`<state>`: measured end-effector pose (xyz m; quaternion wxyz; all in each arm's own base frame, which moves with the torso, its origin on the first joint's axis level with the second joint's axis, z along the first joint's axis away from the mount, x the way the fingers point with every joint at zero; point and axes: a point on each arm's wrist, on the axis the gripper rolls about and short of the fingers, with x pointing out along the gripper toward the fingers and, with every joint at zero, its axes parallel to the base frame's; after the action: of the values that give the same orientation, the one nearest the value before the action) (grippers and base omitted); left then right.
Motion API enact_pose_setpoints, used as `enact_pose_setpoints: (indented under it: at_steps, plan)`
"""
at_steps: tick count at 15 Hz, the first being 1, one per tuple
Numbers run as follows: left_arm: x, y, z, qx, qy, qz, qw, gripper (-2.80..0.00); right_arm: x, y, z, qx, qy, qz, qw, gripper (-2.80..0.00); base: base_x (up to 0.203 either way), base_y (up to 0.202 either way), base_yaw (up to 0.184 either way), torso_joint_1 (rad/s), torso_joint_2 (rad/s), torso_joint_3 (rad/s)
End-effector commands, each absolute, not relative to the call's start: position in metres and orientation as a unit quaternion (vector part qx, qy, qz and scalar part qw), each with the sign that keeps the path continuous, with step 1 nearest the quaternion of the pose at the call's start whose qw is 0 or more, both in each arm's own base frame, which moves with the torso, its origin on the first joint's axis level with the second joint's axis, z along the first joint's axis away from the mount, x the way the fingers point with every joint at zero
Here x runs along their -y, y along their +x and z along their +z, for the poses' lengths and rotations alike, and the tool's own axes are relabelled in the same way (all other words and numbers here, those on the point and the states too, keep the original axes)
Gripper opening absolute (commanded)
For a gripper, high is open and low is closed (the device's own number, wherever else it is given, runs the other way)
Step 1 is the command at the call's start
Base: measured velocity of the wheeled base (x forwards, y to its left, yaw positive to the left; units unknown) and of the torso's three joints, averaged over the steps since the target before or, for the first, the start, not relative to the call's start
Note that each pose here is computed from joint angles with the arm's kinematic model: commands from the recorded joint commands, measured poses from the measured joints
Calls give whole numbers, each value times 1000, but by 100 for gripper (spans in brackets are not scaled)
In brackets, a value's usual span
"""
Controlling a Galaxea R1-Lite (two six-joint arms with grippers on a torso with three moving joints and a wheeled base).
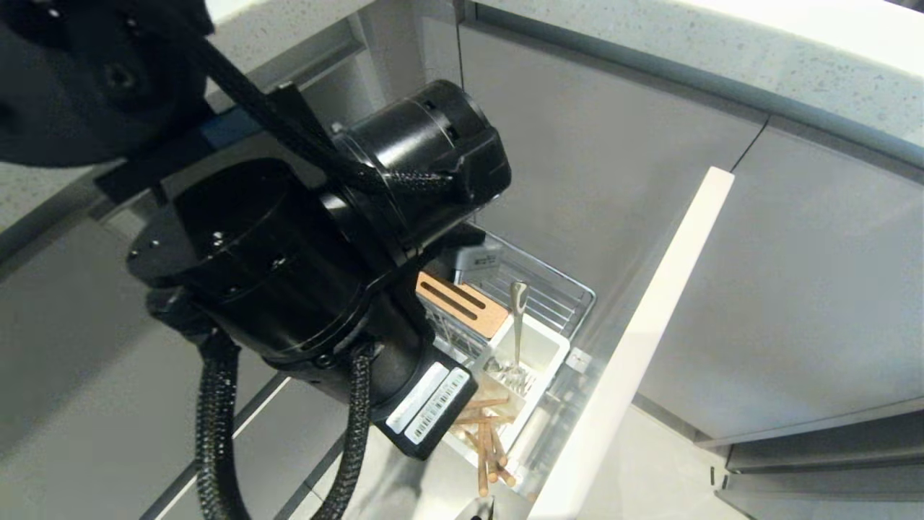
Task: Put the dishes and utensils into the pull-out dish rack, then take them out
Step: Pick up the chopsticks and place it in the cupboard
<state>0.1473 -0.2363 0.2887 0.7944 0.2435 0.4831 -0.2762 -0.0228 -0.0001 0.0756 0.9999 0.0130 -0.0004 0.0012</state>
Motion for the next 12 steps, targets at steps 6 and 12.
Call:
enact_pose_setpoints:
  at_steps: [6,12]
  plan:
    - [263,163,257,-516,269,-259,771,-280,0,-23,75,0,13,1,1000,-280,0,0,0,0,0,0]
    - [276,171,241,-525,276,-255,763,-280,0,-23,75,0,13,1,1000,-280,0,0,0,0,0,0]
